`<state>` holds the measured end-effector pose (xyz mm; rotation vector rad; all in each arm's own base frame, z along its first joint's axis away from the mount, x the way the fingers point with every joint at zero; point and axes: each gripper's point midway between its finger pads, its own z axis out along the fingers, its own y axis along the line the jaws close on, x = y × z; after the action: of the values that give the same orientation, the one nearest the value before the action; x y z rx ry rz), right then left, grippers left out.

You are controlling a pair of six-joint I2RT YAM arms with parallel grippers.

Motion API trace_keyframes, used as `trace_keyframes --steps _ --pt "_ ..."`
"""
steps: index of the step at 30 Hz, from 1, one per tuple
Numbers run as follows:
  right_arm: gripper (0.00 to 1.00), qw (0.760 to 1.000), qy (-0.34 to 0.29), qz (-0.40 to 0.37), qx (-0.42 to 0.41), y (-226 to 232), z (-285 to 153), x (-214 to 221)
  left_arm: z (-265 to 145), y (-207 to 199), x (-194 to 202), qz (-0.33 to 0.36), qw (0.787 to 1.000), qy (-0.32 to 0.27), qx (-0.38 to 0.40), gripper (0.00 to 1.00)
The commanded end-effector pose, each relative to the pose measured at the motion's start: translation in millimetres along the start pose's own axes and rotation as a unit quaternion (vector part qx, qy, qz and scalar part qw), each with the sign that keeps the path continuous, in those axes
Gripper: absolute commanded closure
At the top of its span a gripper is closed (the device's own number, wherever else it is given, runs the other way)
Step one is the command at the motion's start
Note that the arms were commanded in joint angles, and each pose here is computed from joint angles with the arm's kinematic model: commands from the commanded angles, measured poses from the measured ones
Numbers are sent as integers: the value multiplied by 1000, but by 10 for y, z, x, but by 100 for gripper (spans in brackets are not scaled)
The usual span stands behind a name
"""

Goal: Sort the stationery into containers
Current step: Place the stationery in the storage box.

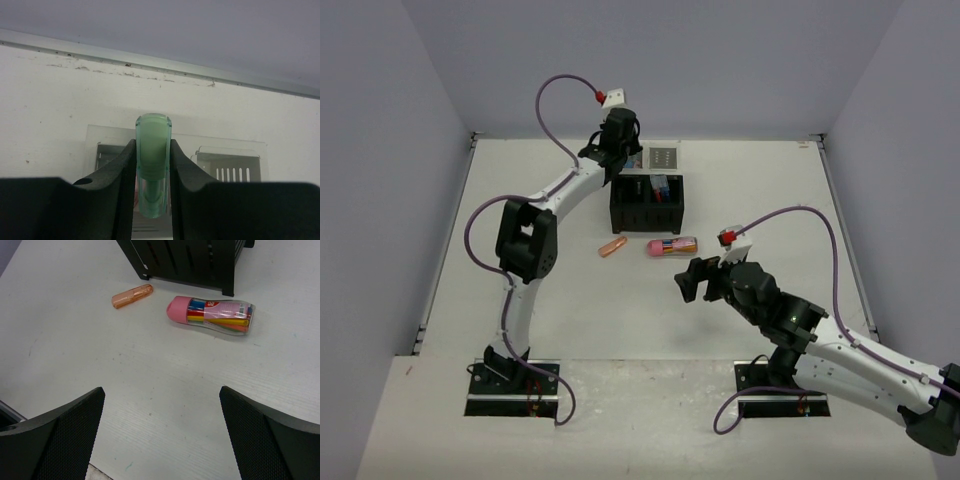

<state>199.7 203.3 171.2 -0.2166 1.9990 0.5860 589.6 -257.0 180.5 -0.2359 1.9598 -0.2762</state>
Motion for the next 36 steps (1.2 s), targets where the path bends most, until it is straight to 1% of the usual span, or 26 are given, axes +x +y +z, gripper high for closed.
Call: trace_keyframes --steps 1,4,6,7,8,14,16,17,18,19,21,24,27,28,30,31,32,34,35,36 --pt "1 1000 -19 -3 -23 82 -1 -81 9 -64 -368 -16 998 -57 11 92" --pt "1 999 -19 -4 -26 92 -3 -82 12 -25 -310 -13 998 -54 7 92" --pt "1 999 -22 -4 -28 96 -6 -89 13 12 -256 -12 998 -53 4 89" --pt "1 999 -20 -5 -32 109 -7 -79 2 49 -209 -7 999 -49 0 86" --pt "1 999 -21 -5 -33 111 -8 -86 3 29 -258 -13 998 -61 5 81" --pt "1 999 -18 -9 -49 165 -11 -72 -6 63 -216 -11 998 -58 5 62" --pt "1 999 -18 -9 -49 162 -10 -71 -43 42 -251 -14 998 -59 11 51" --pt "1 999 -18 -9 -49 164 -10 -70 -85 15 -288 -16 998 -61 18 47" --pt "1 999 -18 -9 -50 167 -12 -76 -121 -5 -316 -17 998 -62 22 47" --pt "1 998 -17 -9 -52 177 -14 -71 -161 -20 -355 -19 997 -64 26 41" --pt "1 998 -16 -12 -57 192 -17 -61 -390 -147 -610 -27 995 -82 52 31" --pt "1 997 -22 -12 -67 219 -37 -89 -832 -328 -1023 -21 990 -118 79 22" --pt "1 997 -26 -10 -67 209 -56 -94 -1305 -416 -1230 15 988 -132 84 15" --pt "1 997 -27 -10 -66 202 -60 -97 -1420 -409 -1221 28 988 -126 85 11" --pt "1 998 -28 -9 -62 187 -61 -104 -1637 -299 -1016 61 991 -80 88 3" --pt "1 998 -28 -10 -60 177 -59 -103 -1793 -205 -844 83 991 -42 95 0" --pt "1 998 -29 -11 -60 176 -59 -105 -1906 -117 -706 97 990 -19 97 0" --pt "1 998 -30 -13 -60 178 -58 -107 -2147 164 -289 123 987 24 100 0" --pt "1 998 -32 -14 -61 180 -59 -116 -2268 303 -187 125 987 27 94 0" --pt "1 997 -33 -15 -62 183 -62 -120 -2303 516 12 124 989 38 68 0"
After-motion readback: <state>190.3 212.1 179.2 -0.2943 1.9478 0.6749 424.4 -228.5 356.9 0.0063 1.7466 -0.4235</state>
